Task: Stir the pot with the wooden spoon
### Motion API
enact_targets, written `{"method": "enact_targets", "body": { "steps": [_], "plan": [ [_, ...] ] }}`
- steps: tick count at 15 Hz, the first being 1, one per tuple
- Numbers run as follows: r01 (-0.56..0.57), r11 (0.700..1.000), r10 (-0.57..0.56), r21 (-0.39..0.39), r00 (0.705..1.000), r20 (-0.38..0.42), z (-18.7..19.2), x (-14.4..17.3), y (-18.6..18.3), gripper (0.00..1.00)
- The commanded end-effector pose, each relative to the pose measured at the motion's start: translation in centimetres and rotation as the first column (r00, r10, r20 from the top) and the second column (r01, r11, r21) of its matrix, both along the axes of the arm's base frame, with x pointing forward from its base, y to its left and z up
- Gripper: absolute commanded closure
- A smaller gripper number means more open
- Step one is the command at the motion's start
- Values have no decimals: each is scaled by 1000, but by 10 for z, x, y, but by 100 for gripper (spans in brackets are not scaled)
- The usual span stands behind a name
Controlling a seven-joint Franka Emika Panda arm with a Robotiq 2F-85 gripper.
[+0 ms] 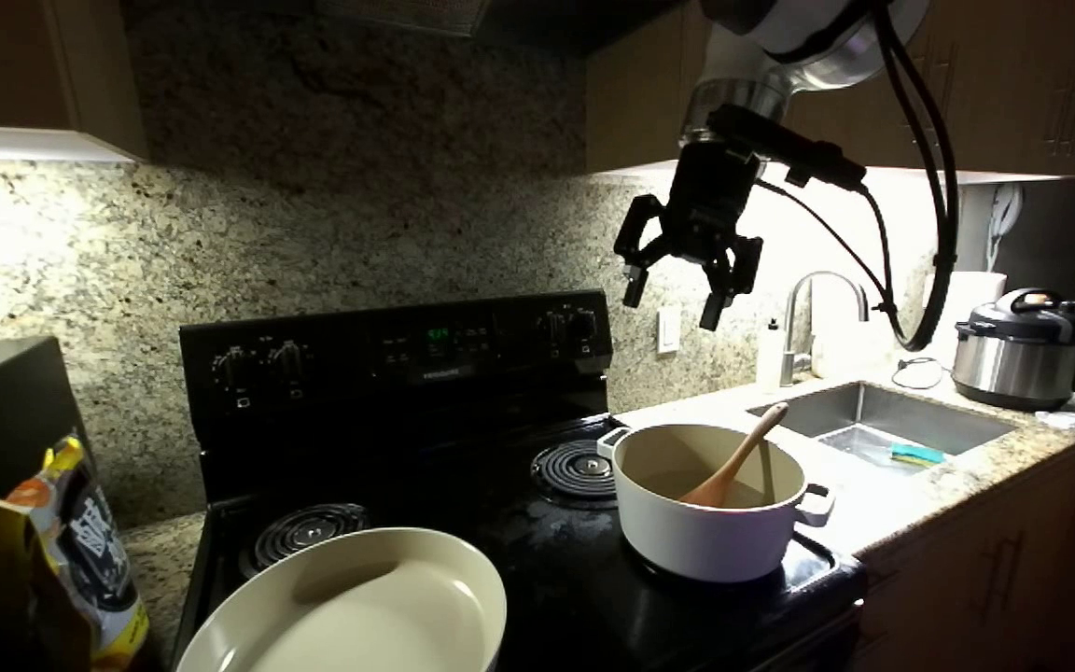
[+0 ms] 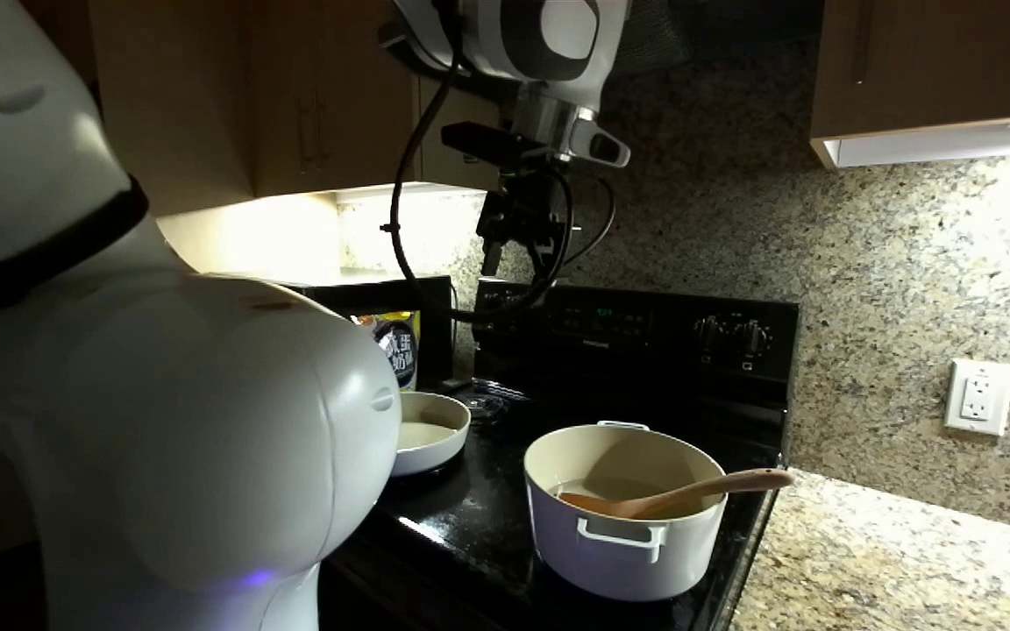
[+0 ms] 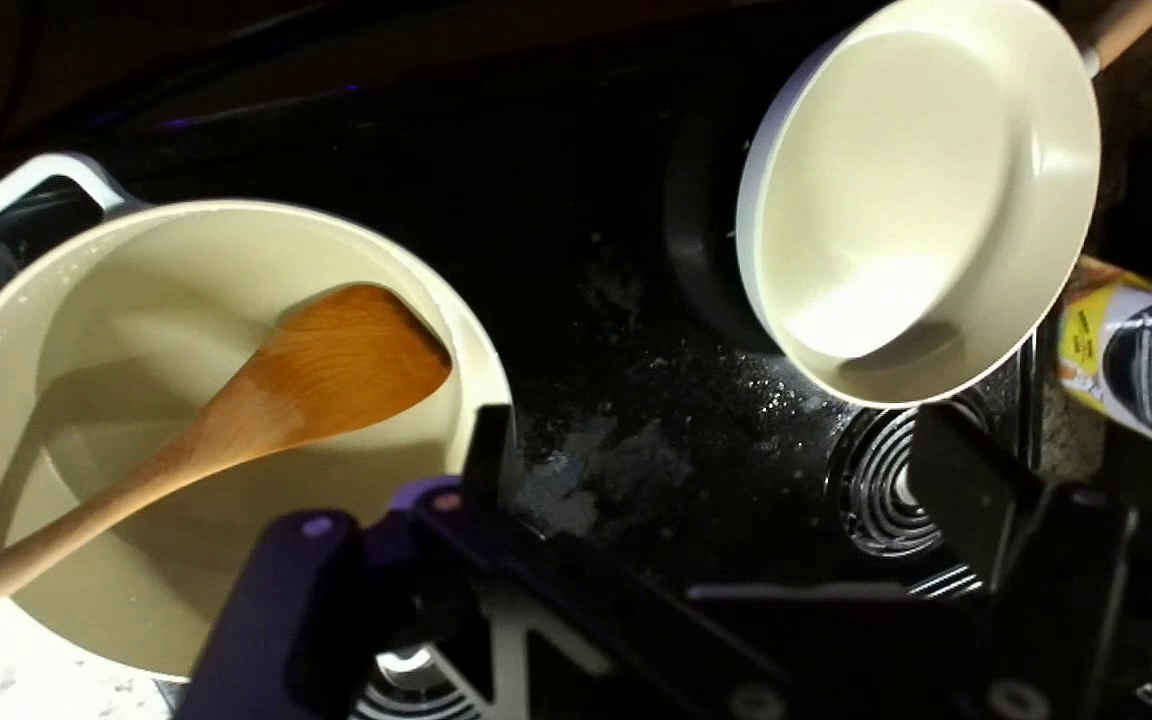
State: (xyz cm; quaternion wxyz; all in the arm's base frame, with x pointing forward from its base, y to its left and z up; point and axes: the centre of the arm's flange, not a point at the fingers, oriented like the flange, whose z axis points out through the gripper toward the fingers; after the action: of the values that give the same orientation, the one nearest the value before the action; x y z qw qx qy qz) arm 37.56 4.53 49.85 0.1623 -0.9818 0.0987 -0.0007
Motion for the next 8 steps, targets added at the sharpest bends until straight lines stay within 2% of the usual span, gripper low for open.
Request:
{"method": "enact_targets", "body": {
  "steps": [1,4,5,6,8],
  "plan": [
    [184,981,-185,65,983,4,-19,-12,-21,0],
    [328,940,-329,91,944,-5,-28,-14,-13,0],
    [373,921,-374,116,927,-15,-29,-12,5,0],
    [289,954,-288,86,957,-22,-25,-3,-20,0],
    [332,939,-330,94,943,-28,-27,-4,-6,0]
  ]
}}
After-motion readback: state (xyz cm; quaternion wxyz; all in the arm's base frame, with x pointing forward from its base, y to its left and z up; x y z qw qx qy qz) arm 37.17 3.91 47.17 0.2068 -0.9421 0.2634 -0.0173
